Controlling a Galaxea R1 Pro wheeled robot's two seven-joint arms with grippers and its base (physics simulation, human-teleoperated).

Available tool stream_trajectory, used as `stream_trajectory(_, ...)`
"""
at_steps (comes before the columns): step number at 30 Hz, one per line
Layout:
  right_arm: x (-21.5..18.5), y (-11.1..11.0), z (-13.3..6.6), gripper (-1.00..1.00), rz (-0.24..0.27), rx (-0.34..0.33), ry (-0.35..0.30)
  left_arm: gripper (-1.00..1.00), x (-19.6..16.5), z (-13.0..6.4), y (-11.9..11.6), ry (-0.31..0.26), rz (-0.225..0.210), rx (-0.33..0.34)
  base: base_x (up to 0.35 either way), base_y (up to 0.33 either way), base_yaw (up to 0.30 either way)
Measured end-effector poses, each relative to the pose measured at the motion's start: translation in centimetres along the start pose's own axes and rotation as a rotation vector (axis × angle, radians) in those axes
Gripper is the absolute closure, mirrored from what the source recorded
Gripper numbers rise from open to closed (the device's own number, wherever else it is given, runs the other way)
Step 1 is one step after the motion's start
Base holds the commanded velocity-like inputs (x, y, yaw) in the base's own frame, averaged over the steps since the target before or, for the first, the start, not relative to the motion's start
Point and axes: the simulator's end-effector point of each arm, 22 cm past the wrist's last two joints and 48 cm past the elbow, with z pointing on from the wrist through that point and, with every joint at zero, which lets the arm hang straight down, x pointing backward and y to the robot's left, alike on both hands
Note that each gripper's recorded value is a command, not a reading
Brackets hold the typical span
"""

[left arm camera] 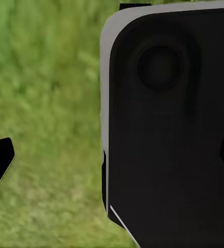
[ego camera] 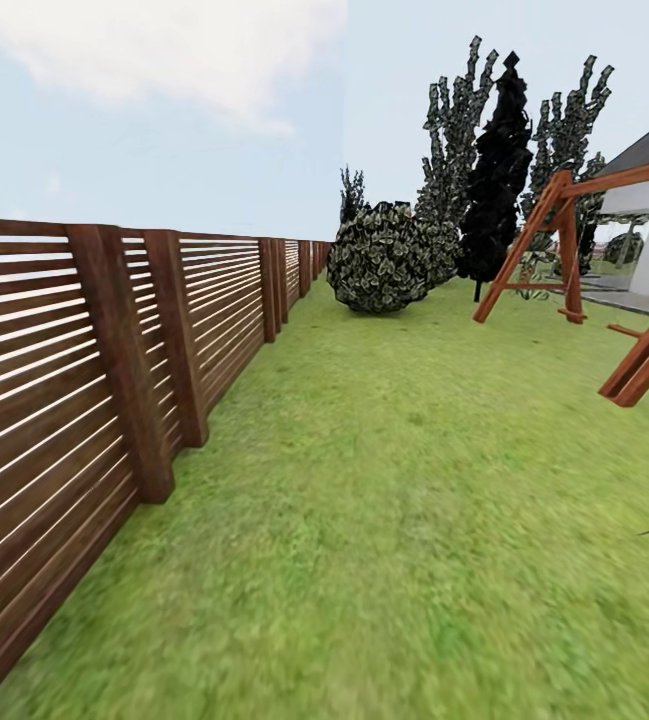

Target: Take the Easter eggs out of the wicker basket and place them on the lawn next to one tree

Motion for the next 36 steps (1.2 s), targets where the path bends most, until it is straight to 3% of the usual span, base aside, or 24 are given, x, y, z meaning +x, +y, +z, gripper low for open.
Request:
stream_trajectory(12,0.0,0.0,0.0,-1.0,-0.001,0.0,0.0,-1.0,0.0,0.0,0.0,0.0,0.0,0.0,0.335,0.0,-0.01)
stream_trajectory(29,0.01,-0.01,0.0,-1.0,-0.004,0.0,0.0,-1.0,-0.01,0.0,0.0,0.0,0.0,0.0,0.335,0.0,-0.244)
stream_trajectory(36,0.0,-0.01,0.0,-1.0,-0.001,0.0,0.0,-1.0,0.0,0.0,0.0,0.0,0.0,0.0,0.335,0.0,-0.036)
